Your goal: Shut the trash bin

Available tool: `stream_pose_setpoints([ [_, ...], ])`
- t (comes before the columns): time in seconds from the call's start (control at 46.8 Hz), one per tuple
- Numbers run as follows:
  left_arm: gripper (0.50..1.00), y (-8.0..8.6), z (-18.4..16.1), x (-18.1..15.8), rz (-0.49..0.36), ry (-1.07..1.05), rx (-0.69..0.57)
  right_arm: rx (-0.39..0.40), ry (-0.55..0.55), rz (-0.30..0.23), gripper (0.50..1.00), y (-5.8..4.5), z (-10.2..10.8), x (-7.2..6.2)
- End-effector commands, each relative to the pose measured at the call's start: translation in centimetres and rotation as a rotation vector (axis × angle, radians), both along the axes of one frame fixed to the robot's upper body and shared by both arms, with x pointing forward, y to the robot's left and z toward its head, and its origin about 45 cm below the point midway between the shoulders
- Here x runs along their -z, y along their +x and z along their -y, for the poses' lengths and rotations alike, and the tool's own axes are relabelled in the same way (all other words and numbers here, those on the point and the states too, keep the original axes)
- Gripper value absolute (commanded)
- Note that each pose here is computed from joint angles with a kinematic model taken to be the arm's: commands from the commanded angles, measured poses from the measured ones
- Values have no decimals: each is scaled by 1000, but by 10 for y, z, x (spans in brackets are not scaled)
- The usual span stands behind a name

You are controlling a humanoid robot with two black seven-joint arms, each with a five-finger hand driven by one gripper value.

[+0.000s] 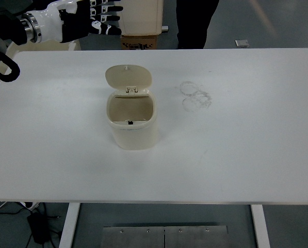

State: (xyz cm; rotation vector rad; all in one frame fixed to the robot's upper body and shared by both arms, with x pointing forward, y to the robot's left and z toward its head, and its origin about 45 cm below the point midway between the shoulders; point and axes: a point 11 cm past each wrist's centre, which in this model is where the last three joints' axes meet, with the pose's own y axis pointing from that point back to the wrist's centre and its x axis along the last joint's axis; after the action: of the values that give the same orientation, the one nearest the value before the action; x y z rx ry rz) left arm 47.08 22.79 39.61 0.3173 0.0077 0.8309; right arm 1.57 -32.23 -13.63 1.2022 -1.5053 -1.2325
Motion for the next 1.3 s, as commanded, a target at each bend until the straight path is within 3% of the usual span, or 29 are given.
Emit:
stream_pose_setpoints([
  [0.0,1000,-4,8,-4,16,67,42,0,0,0,993,0,0,0],
  [0.256,1000,-23,22,-32,86,304,187,0,0,0,993,0,0,0],
  [0.534,1000,-30,18,-18,59,553,282,0,1,0,993,0,0,0],
  [1.132,1000,-49,35,-3,-30,584,430,0,0,0,993,0,0,0],
  [1.282,1000,-63,46,3,-50,565,483,0,0,0,993,0,0,0],
])
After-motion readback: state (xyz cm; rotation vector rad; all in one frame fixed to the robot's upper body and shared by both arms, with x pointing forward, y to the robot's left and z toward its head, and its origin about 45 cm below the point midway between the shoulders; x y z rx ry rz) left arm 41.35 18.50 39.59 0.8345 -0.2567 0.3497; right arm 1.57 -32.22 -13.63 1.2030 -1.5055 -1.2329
